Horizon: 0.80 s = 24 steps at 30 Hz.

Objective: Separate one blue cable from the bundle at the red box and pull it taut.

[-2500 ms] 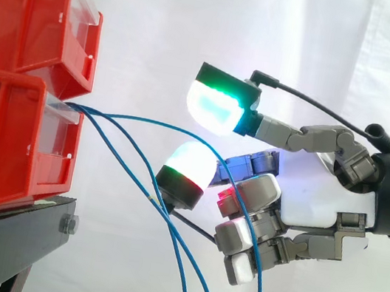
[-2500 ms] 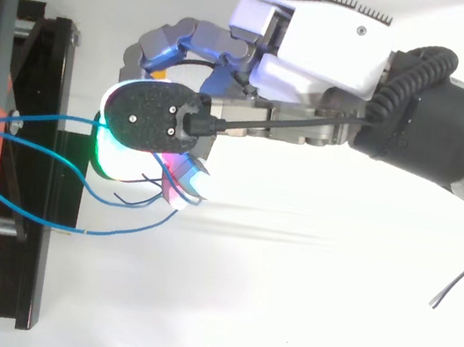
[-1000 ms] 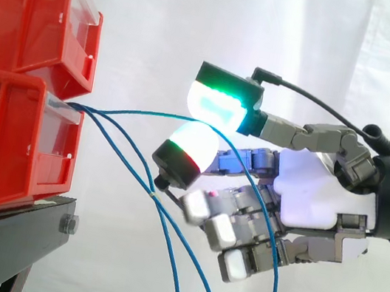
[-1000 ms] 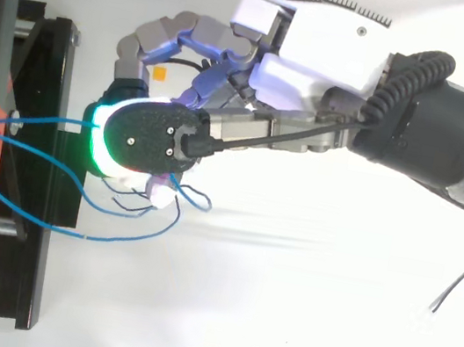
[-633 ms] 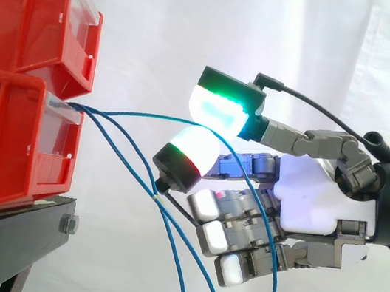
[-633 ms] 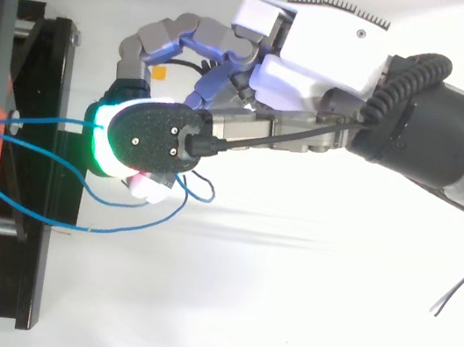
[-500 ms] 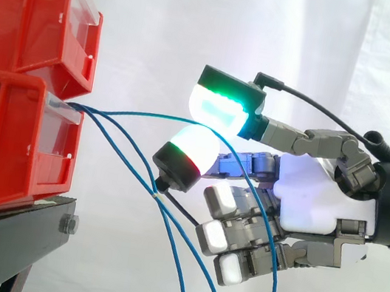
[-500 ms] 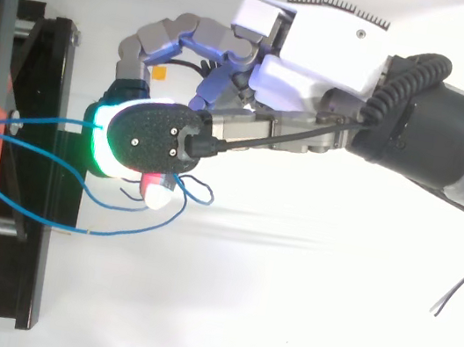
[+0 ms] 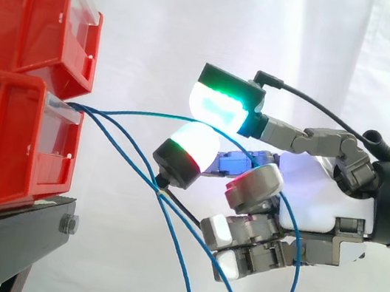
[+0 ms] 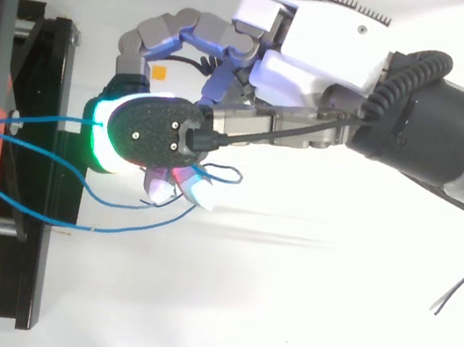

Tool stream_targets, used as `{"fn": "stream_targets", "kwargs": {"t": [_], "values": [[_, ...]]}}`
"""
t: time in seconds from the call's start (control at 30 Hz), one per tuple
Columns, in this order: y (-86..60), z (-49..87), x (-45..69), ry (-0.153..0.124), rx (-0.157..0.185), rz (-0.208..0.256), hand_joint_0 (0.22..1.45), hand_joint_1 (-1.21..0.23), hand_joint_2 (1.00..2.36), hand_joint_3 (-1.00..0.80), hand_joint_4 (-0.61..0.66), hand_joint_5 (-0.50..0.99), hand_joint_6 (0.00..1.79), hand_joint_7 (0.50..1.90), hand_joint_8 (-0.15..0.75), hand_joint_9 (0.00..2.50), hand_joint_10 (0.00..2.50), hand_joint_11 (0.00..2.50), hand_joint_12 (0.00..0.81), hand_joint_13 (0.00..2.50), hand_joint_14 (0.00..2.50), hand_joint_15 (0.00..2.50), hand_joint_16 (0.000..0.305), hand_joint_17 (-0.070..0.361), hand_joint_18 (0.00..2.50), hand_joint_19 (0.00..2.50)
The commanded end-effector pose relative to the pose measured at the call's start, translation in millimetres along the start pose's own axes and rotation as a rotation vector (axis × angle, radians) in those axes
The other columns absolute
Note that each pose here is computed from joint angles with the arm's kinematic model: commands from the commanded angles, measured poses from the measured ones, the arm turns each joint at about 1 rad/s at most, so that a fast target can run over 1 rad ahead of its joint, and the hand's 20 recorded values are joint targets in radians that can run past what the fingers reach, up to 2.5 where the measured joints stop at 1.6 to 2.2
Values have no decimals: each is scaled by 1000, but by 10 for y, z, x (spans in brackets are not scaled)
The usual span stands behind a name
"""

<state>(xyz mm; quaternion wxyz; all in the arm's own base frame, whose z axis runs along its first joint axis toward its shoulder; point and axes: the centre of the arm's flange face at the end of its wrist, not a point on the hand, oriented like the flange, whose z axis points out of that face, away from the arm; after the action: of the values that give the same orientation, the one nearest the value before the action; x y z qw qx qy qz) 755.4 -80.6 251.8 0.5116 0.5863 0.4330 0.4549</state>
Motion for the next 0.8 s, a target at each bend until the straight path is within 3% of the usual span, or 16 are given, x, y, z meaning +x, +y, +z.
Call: {"fn": "stream_targets", "kwargs": {"t": [0.0,0.23,0.5,0.77], "values": [[4,2,1,0,-1,9,732,-761,1011,-324,-76,-183,939,1168,425,1502,26,1173,449,1187,24,641,64,145,862,578],[-2,0,-26,-5,1,11,733,-760,1012,-321,-65,-184,941,1163,431,1404,24,1184,475,1234,24,661,59,133,896,571],[-5,-3,-26,-4,4,10,740,-755,1012,-319,-67,-185,942,1152,400,1405,22,1375,419,1466,28,1143,56,127,945,612],[-9,-7,-28,-4,8,9,745,-755,1013,-320,-66,-186,943,1150,357,1412,15,1530,385,1546,21,1434,55,124,962,642]]}}
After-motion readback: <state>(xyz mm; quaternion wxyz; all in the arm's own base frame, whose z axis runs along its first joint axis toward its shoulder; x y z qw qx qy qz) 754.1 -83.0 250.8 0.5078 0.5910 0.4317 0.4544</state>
